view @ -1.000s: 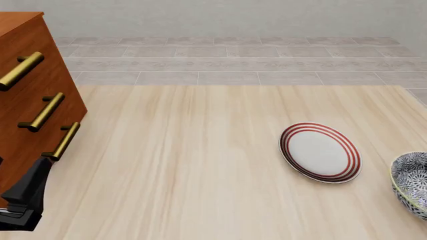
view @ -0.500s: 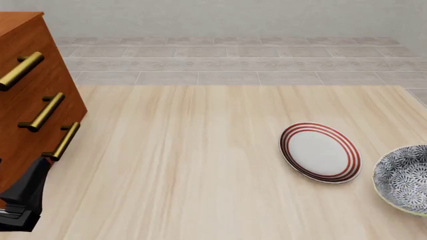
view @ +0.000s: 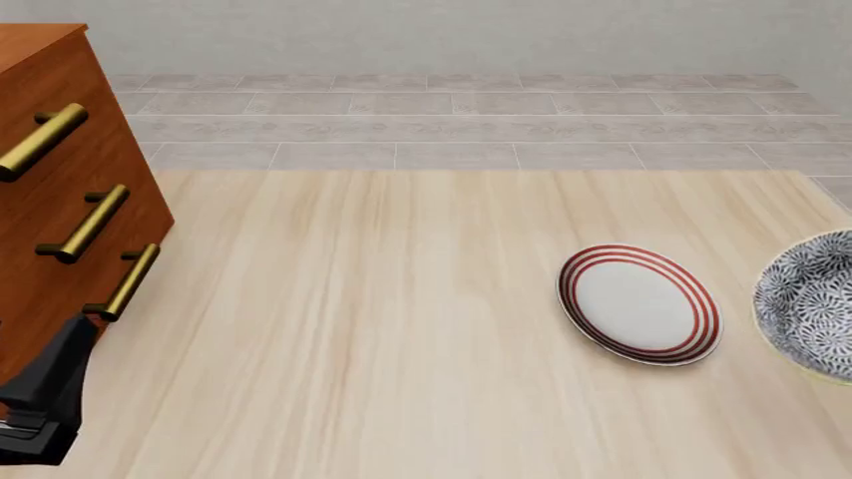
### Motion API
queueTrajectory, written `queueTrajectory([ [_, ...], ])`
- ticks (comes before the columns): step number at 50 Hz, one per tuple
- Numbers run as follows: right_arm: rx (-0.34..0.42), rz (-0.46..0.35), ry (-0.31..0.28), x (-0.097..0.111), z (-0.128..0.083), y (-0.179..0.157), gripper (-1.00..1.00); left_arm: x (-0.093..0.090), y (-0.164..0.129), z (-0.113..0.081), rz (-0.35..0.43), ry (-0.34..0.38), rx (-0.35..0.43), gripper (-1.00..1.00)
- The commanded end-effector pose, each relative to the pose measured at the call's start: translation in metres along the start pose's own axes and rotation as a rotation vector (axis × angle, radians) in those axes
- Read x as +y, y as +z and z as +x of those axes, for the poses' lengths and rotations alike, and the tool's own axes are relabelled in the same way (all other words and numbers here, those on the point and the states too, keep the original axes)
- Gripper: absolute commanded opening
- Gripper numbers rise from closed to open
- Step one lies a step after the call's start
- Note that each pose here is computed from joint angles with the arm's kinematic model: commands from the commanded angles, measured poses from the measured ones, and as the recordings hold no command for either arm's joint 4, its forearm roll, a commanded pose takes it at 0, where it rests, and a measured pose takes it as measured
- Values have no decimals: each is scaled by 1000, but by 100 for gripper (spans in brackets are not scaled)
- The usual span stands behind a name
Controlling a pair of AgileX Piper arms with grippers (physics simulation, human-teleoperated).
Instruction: Put the bowl on top of the cabinet.
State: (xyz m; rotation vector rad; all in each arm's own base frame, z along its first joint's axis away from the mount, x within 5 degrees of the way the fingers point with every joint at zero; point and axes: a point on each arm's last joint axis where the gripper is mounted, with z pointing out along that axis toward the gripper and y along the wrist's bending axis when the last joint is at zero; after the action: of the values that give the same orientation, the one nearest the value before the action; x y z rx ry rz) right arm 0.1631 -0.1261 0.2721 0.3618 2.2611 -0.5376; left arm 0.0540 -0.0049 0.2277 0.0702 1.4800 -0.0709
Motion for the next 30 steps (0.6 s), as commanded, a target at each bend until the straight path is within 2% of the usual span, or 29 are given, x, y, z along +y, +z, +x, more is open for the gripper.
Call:
queueTrajectory([
  [1, -81, -7, 10, 3, -14, -31, -100, 0, 1, -1, 4, -7, 2, 100],
  [7, -128, -21, 19, 6, -22, -45, -100, -2, 0, -3, 29, 7, -4, 100],
  [15, -151, -40, 2, 10, -26, -51, -100, -2, -2, -7, 32, 2, -9, 100],
  [30, -220, -98, -13, 21, -35, -69, -100, -6, -1, -17, 107, -25, -6, 100],
])
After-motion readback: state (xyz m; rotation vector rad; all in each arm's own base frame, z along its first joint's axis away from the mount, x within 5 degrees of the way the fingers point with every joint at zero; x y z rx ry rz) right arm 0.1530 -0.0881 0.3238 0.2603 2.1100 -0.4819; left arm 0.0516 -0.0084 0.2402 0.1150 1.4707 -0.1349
